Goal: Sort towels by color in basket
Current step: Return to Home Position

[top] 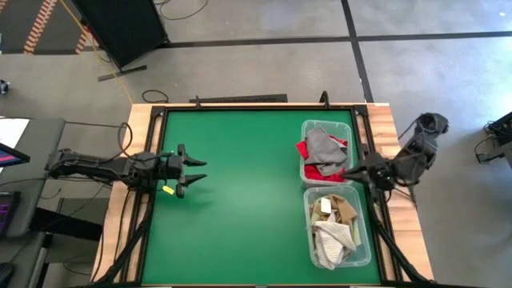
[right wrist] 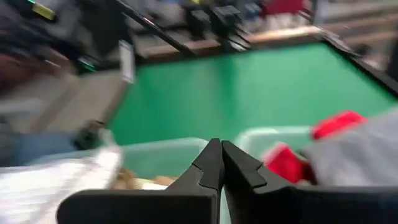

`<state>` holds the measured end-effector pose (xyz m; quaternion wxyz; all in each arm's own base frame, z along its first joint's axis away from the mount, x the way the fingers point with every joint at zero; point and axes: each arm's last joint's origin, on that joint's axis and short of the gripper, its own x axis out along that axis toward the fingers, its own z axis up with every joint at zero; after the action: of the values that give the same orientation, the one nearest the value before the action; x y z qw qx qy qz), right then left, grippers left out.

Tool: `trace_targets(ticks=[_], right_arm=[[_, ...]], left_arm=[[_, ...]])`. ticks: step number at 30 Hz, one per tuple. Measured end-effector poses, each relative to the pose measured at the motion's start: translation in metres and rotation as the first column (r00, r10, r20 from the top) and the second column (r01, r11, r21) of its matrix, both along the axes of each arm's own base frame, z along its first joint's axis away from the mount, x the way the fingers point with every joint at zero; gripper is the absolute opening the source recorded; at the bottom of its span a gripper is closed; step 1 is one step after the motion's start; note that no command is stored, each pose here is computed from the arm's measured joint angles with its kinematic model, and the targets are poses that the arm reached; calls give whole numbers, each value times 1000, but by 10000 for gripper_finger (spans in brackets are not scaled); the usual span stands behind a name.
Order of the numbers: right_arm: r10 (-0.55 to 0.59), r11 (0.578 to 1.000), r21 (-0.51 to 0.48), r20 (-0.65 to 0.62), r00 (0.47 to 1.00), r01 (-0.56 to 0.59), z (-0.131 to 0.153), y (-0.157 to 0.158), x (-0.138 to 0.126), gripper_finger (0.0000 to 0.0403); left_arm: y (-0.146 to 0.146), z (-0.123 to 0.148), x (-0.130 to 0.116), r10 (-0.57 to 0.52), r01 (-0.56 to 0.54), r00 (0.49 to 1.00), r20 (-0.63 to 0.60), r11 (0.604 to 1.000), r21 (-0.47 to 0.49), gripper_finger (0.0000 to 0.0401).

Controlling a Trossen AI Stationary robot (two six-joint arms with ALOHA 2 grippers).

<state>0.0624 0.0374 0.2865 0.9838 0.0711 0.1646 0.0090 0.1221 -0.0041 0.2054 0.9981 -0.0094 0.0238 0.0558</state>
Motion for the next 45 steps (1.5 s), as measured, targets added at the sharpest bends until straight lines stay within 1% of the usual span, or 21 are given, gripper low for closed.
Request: trace_targets(ticks=[2, 5, 9, 10, 14, 17, 20, 22, 24, 25, 26, 29, 33, 38, 41, 43, 45], right_arm=[[59, 997, 40, 70, 996, -62, -4, -2, -6, 38], [171, 979, 87, 168, 971, -187, -12, -7, -16, 38], [241, 954, 118, 244, 939, -276, -26, -16, -27, 38], [251, 952, 113, 249, 936, -285, -28, -14, -26, 38], [335, 932, 38, 279, 900, -359, -24, -9, -26, 38], [348, 929, 18, 302, 887, -371, -22, -11, -27, 38], [344, 931, 8, 311, 886, -365, -21, -11, -27, 38], [345, 932, 1, 310, 886, -363, -24, -10, -26, 38], [339, 934, 3, 313, 887, -357, -27, -8, -24, 38], [338, 934, 3, 316, 887, -357, -29, -6, -23, 38], [338, 934, 2, 319, 886, -357, -32, -4, -22, 38], [347, 934, -31, 320, 882, -356, -44, 3, -17, 38], [338, 940, -72, 340, 878, -334, -56, 10, -13, 38], [334, 942, -111, 396, 855, -316, -62, 15, -9, 38], [340, 940, -140, 408, 847, -310, -68, 18, -7, 38], [343, 939, -153, 408, 846, -307, -71, 19, -7, 37], [327, 945, -160, 398, 857, -286, -74, 19, -6, 32]], left_arm=[[0, -4, -1, 1, -1, 1000, -3, 1000, -11, 185], [0, -9, -1, 1, -2, 1000, -9, 1000, -18, 185], [0, -10, -1, 1, -2, 1000, -13, 1000, -23, 185], [0, -9, -1, 0, -1, 1000, -12, 1000, -23, 185], [0, -7, -1, -17, 17, 1000, 16, 1000, -4, 185], [-1, -3, -2, -39, 39, 998, 50, 999, 5, 185], [-2, -1, -2, -88, 86, 988, 127, 996, 15, 185], [-3, -8, -3, -109, 108, 974, 196, 994, 18, 185], [-3, -18, -4, -110, 112, 967, 229, 994, 6, 185], [-3, -15, -5, -103, 107, 963, 250, 994, -1, 185], [-2, -18, -4, -95, 99, 971, 221, 995, -8, 185], [-2, -21, -4, -91, 102, 973, 212, 994, -37, 185], [-2, -14, -6, -99, 113, 956, 278, 993, -37, 185], [-2, -16, -5, -99, 109, 960, 261, 994, -24, 185], [-2, -17, -5, -99, 110, 961, 260, 993, -31, 185], [-2, -18, -5, -98, 111, 964, 246, 993, -38, 185], [-2, -18, -5, -98, 112, 964, 248, 993, -45, 185]])
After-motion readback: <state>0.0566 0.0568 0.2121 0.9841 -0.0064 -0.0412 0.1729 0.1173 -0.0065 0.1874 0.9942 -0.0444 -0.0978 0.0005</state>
